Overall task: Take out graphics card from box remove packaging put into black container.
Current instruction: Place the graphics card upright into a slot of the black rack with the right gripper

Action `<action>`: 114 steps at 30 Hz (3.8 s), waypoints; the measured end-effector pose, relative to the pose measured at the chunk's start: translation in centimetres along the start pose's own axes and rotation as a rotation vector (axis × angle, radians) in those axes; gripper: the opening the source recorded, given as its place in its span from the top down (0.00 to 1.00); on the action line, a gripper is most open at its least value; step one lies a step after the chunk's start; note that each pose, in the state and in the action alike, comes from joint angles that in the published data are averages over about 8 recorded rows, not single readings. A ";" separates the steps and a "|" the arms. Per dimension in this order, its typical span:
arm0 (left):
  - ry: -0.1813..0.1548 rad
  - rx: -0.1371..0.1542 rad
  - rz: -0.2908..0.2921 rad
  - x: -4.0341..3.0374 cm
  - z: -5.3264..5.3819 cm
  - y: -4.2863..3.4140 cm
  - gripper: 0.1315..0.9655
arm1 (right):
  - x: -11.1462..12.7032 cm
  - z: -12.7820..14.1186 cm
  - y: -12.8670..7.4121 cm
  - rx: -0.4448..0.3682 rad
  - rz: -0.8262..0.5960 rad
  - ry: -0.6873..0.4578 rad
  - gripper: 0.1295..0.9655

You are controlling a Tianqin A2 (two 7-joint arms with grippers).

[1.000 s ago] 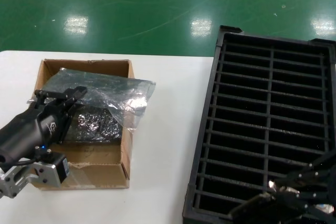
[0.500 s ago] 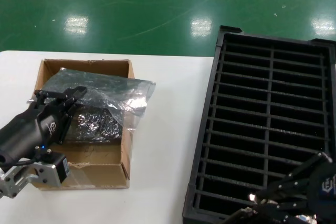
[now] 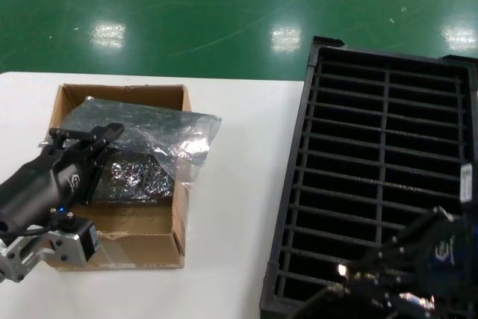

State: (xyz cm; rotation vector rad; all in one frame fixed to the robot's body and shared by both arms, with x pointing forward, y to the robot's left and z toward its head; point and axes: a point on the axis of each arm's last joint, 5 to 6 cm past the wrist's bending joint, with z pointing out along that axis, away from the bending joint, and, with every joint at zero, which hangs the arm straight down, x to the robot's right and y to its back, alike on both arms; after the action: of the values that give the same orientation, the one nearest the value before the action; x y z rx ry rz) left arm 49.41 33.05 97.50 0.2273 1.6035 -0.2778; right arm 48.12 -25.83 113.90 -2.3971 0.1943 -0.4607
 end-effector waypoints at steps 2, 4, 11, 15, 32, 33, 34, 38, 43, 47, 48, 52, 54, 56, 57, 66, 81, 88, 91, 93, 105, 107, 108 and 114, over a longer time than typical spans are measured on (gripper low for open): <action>0.000 0.000 0.000 0.00 0.0 0.00 0.99 | 0.1 0.1 -0.3 0.004 -0.003 0.021 0.93; 0.000 0.000 0.000 0.00 0.0 0.00 0.99 | 0.3 0.3 -0.5 0.009 -0.006 0.044 0.93; 0.000 0.000 0.000 0.00 0.0 0.00 0.99 | 0.6 1.1 -0.9 0.022 -0.012 0.100 0.93; 0.000 0.000 0.000 0.00 0.0 0.00 0.99 | 0.6 1.6 -0.7 0.015 -0.007 0.108 0.93; 0.000 0.000 0.000 0.00 0.0 0.00 0.99 | 0.7 3.0 0.7 -0.024 0.046 0.179 0.93; 0.000 0.000 0.000 0.00 0.0 0.00 0.99 | 0.7 3.1 0.7 -0.025 0.047 0.186 0.93; 0.000 0.000 0.000 0.00 0.0 0.00 0.99 | 0.7 3.2 0.8 -0.026 0.048 0.194 0.93; 0.000 0.000 0.000 0.00 0.0 0.00 0.99 | 0.8 3.7 1.1 -0.029 0.048 0.222 0.93; 0.000 0.000 0.000 0.00 0.0 0.00 0.99 | 0.8 4.0 1.4 -0.030 0.045 0.247 0.93; 0.000 0.000 0.000 0.00 0.0 0.00 0.99 | 0.8 4.4 1.7 -0.032 0.041 0.254 0.93; 0.000 0.000 0.000 0.00 0.0 0.00 0.99 | 0.7 4.5 1.8 -0.033 0.040 0.254 0.93; 0.000 0.000 0.000 0.00 0.0 0.00 0.99 | 0.6 4.8 2.2 -0.037 0.036 0.255 0.93; 0.000 0.000 0.000 0.00 0.0 0.00 0.99 | 0.5 5.0 2.4 -0.038 0.033 0.258 0.93; 0.000 0.000 0.000 0.00 0.0 0.00 0.99 | 0.5 5.1 2.5 -0.038 0.029 0.262 0.93; 0.000 0.000 0.000 0.00 0.0 0.00 0.99 | 0.5 5.1 2.5 -0.037 0.027 0.265 0.93; 0.000 0.000 0.000 0.00 0.0 0.00 0.99 | 0.7 5.1 2.7 -0.026 0.014 0.296 0.93; 0.000 0.000 0.000 0.00 0.0 0.00 0.99 | 0.4 5.9 3.6 -0.038 0.004 0.317 0.93; 0.000 0.000 0.000 0.00 0.0 0.00 0.99 | 0.3 6.2 3.8 -0.047 -0.023 0.333 0.93; 0.000 0.000 0.000 0.00 0.0 0.00 0.99 | 0.3 6.5 3.8 -0.052 -0.040 0.329 0.93; 0.000 0.000 0.000 0.00 0.0 0.00 0.99 | 0.2 6.6 3.7 -0.054 -0.053 0.325 0.93; 0.000 0.000 0.000 0.00 0.0 0.00 0.99 | -0.1 7.8 3.0 -0.060 -0.116 0.313 0.93; 0.000 0.000 0.000 0.00 0.0 0.00 0.99 | -0.1 8.0 3.0 -0.062 -0.127 0.311 0.93; 0.000 0.000 0.000 0.00 0.0 0.00 0.99 | -0.1 8.0 2.9 -0.063 -0.132 0.311 0.93; 0.000 0.000 0.000 0.00 0.0 0.00 0.99 | -0.3 8.4 2.8 -0.066 -0.157 0.307 0.91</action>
State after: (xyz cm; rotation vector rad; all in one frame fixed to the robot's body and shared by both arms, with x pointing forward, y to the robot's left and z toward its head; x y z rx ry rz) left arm 49.41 33.05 97.50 0.2273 1.6035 -0.2778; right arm 50.99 -22.90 106.04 -2.4055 0.1593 -0.9090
